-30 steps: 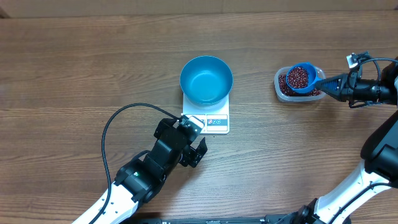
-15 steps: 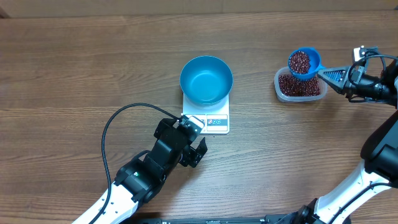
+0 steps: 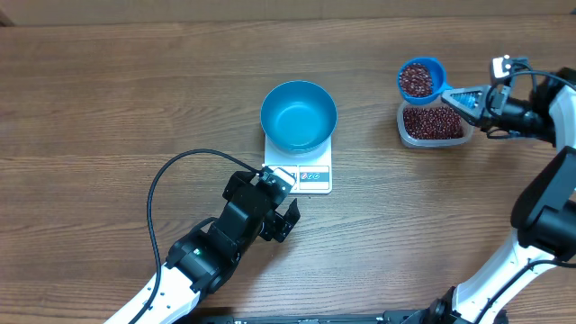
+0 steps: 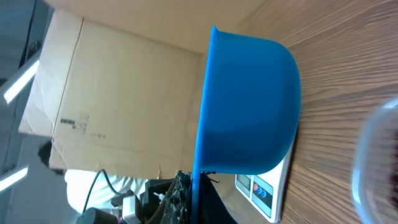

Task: Scoop item into bowl and weigh 150g on scale
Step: 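Lift the filled scoop and carry it left over the teal bowl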

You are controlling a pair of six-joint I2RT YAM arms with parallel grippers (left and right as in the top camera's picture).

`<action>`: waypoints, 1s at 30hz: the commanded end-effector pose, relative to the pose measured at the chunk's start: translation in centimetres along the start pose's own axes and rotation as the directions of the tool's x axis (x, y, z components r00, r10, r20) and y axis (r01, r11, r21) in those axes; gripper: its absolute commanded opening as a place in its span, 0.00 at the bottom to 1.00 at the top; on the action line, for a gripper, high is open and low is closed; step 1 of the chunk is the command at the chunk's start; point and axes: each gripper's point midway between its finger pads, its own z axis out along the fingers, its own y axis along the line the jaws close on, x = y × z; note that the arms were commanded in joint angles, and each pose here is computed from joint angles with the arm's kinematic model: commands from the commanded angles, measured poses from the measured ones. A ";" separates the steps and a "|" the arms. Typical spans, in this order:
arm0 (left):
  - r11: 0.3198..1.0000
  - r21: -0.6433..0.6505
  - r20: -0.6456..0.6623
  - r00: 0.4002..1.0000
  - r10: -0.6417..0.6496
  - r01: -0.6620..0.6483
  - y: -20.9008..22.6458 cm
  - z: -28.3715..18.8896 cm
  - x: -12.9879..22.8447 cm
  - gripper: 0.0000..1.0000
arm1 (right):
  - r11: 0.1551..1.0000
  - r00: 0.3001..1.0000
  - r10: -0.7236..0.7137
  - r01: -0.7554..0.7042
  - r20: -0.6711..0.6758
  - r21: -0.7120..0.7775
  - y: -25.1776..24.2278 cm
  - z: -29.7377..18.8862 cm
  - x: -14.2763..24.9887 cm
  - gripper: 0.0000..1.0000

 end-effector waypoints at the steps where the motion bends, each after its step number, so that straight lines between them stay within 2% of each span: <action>1: 1.000 -0.014 0.003 1.000 0.008 -0.008 0.4 -0.1 0.0 1.00 | 0.993 0.997 -0.072 0.073 0.017 -0.089 2.7 1.9 -1.2 0.04; 18: 1.000 -0.014 0.003 1.000 0.008 -0.008 0.4 -0.1 0.0 1.00 | 0.970 0.965 -0.148 0.098 -0.219 -0.223 7.1 11.9 3.6 0.04; 24: 1.000 -0.014 0.003 1.000 0.008 -0.008 0.4 -0.1 0.0 1.00 | 0.959 0.944 -0.201 0.136 -0.260 -0.247 10.0 13.6 3.3 0.04; 27: 1.000 -0.014 0.003 1.000 0.008 -0.008 0.4 -0.1 0.0 1.00 | 0.966 0.937 -0.201 0.141 -0.285 -0.219 11.1 14.4 2.3 0.04; 30: 1.000 -0.014 0.003 1.000 0.008 -0.008 0.3 -0.1 0.0 1.00 | 0.988 0.935 -0.149 0.127 -0.321 -0.087 10.4 15.3 1.1 0.04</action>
